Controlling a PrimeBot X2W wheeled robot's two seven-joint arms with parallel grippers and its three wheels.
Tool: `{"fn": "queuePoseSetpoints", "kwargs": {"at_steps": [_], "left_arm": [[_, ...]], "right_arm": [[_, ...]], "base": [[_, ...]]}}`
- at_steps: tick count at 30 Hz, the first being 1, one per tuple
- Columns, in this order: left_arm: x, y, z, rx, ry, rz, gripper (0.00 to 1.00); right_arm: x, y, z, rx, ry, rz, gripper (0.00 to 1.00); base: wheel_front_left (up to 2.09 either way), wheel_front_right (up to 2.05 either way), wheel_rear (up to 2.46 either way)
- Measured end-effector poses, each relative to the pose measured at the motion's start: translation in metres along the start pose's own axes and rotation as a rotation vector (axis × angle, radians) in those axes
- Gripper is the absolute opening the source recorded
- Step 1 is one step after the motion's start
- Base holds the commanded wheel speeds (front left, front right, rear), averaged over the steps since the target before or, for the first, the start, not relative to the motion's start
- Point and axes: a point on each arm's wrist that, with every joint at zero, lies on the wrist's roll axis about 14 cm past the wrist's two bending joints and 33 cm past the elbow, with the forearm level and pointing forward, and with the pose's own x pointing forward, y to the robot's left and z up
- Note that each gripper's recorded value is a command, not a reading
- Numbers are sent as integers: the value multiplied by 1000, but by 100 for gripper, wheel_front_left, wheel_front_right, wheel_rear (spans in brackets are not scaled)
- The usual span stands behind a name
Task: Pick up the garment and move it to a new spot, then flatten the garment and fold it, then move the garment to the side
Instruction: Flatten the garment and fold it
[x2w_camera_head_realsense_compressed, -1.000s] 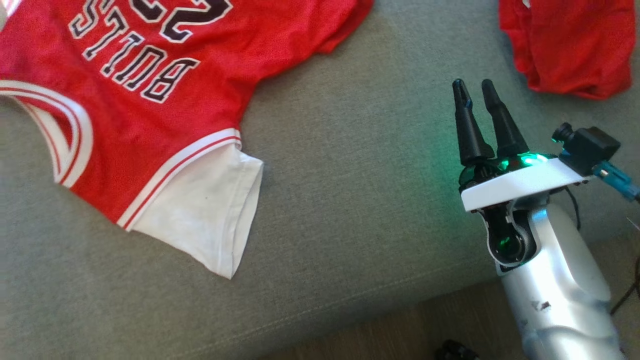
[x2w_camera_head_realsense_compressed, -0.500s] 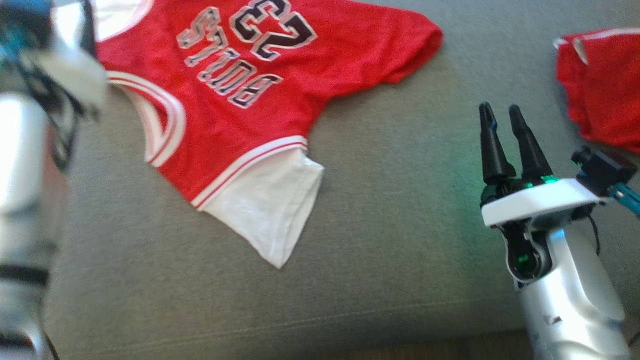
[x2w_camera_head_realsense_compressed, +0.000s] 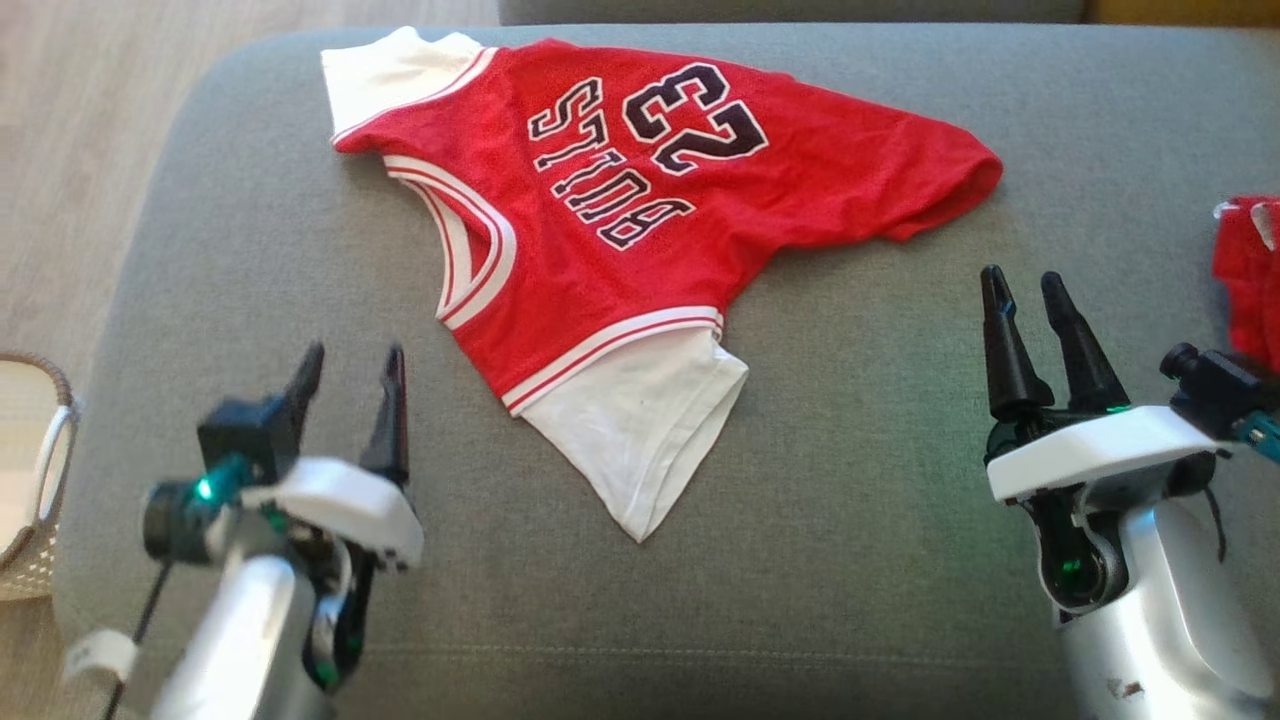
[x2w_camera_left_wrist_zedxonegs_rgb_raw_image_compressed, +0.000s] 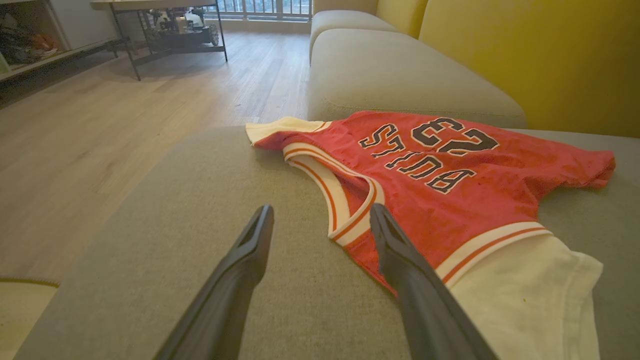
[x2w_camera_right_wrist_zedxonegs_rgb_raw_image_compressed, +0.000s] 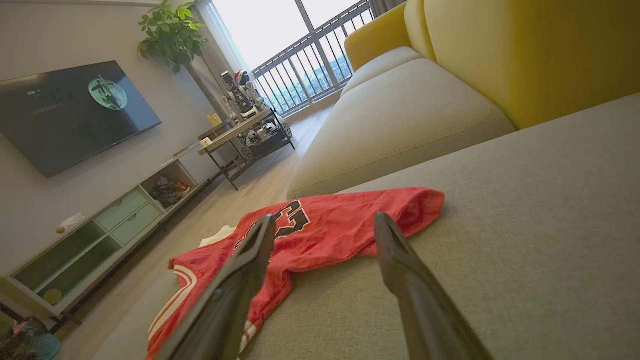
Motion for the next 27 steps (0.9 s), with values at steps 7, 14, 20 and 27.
{"fn": "queuePoseSetpoints", "kwargs": {"at_steps": [7,14,20,27], "left_arm": [[-9,-59,-27,-76,102,-149,100],[-24,-113,-61,-76,260,-327,100],[-35,-132,-89,-70,417,-378,100],[-39,-134,-102,-71,504,-373,100]], "right_arm": [[-1,-5,2,1,-1,-11,100],[-6,-14,-2,5,11,-34,100],[-8,-24,-1,7,4,-62,100],[-11,-31,-6,11,13,-82,100]], "base": [[0,0,0],[0,0,0],[0,0,0],[0,0,0]]}}
